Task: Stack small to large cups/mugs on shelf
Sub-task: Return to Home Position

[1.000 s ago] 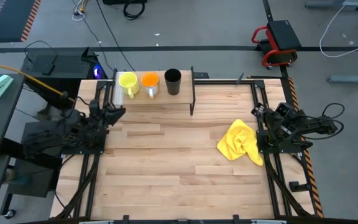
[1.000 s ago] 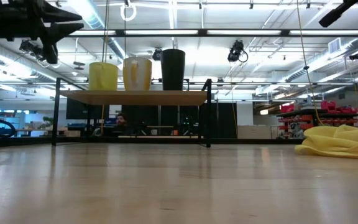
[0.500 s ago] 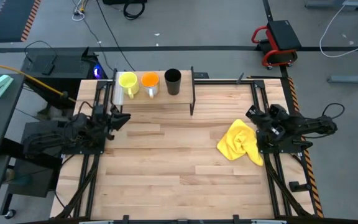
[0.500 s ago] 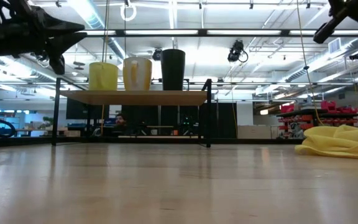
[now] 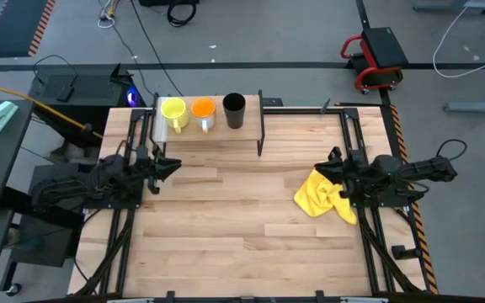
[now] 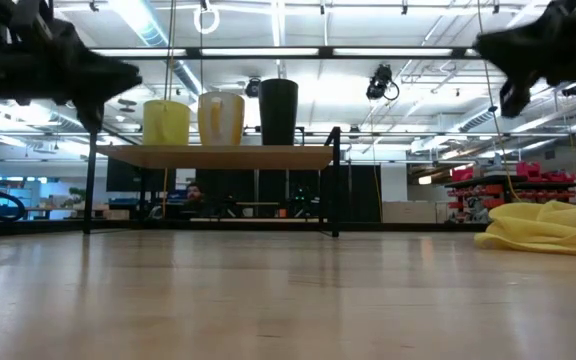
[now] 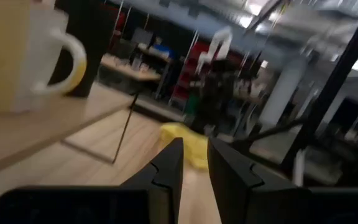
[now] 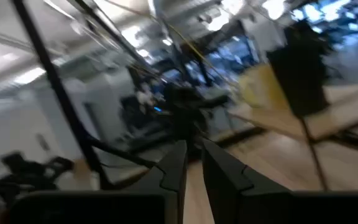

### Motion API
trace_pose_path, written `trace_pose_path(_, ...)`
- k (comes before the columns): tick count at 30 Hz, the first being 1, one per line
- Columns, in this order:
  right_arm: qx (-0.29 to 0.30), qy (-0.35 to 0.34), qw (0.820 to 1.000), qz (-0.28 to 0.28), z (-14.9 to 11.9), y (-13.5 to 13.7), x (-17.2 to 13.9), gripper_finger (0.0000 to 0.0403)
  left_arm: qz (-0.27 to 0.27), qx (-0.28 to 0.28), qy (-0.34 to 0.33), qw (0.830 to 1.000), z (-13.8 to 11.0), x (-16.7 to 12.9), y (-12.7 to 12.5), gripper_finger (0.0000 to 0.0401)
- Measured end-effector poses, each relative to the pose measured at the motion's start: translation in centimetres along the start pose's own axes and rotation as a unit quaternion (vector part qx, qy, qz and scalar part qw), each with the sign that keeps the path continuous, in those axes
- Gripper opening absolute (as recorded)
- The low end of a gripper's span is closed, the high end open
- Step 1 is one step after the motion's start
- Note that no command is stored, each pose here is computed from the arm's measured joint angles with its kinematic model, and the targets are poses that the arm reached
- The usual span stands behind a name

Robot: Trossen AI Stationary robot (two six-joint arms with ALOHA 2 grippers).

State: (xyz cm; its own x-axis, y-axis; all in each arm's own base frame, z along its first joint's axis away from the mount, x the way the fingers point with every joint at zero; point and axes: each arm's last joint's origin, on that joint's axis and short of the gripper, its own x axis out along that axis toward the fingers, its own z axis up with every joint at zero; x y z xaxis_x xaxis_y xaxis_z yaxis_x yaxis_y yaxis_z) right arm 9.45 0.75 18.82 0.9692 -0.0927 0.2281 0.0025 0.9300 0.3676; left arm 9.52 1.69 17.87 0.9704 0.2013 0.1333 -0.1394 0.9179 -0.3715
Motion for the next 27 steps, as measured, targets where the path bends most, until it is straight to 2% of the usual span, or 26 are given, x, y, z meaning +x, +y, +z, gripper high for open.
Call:
trace_pose_path(4, -0.013, 0.026, 0.998, -0.055, -0.7, -0.5, 0.0, 0.0058, 0.017, 0.029, 0.048, 0.998, -0.9, 0.0, 0.4, 0.0078)
trace_pose_path(11, -0.075, 0.032, 0.991, -0.110, -0.9, -0.9, -0.1, 0.0058, 0.016, 0.079, 0.061, 0.995, -1.1, 0.0, 0.4, 0.0087)
trace_pose_path(15, -0.105, 0.040, 0.984, -0.138, -1.1, -1.2, -0.2, 0.0058, 0.016, 0.083, 0.064, 0.994, -1.2, 0.0, 0.4, 0.0089)
trace_pose_path(21, -0.167, 0.050, 0.975, -0.141, -1.2, -1.2, -0.2, 0.0058, 0.017, 0.084, 0.065, 0.994, -1.2, 0.0, 0.4, 0.0082)
trace_pose_path(27, -0.163, 0.049, 0.975, -0.141, -1.2, -1.2, -0.2, 0.0058, 0.017, 0.080, 0.057, 0.995, -1.1, 0.1, 0.4, 0.0079)
